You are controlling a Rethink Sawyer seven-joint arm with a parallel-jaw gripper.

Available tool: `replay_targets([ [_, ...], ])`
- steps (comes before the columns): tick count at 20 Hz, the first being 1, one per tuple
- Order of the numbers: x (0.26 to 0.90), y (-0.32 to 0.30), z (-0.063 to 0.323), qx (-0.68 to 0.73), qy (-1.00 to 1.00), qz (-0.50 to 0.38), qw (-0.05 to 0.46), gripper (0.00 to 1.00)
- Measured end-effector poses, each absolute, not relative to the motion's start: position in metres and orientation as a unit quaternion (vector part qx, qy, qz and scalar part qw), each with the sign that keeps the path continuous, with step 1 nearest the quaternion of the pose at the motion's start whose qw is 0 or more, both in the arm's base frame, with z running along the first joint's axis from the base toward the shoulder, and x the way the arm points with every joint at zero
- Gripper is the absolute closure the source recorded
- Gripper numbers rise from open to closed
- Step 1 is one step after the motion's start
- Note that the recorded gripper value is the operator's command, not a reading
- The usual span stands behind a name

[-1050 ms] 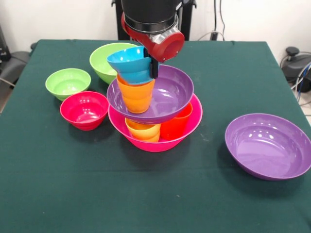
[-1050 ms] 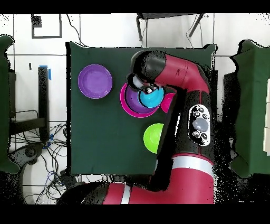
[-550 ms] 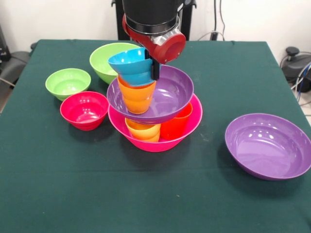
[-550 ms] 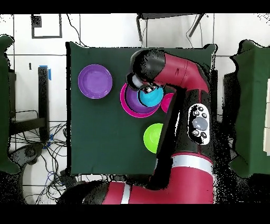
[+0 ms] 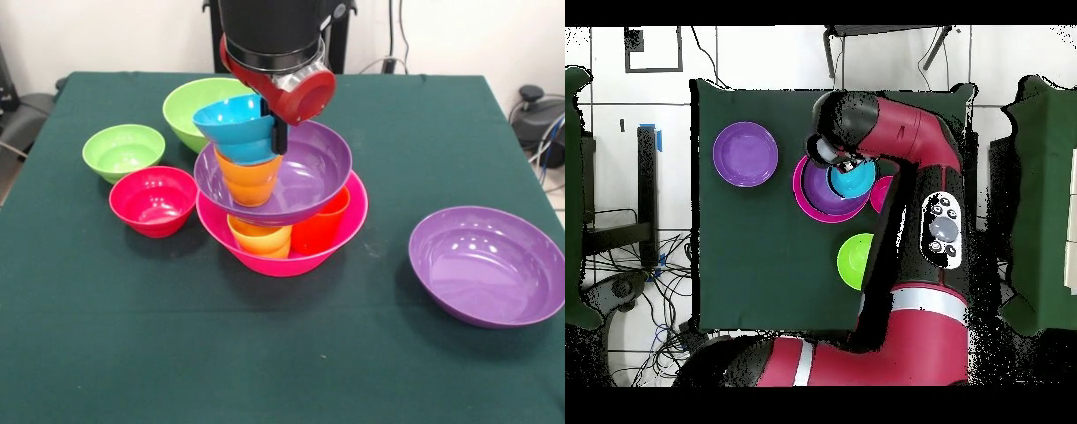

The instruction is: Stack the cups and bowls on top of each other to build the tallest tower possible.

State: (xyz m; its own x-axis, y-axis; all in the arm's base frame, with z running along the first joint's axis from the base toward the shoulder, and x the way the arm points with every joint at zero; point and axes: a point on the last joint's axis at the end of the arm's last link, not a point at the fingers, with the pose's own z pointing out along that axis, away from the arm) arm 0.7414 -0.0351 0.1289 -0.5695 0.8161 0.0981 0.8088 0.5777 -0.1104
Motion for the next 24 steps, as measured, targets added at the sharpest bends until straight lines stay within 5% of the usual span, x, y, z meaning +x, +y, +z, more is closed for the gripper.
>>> replay_targets([
  [14, 0.75, -0.04, 0.137, -0.453, -0.889, 0.035, 0.059, 1.0],
  [24, 0.745, -0.05, 0.13, -0.457, -0.883, 0.041, 0.099, 1.0],
])
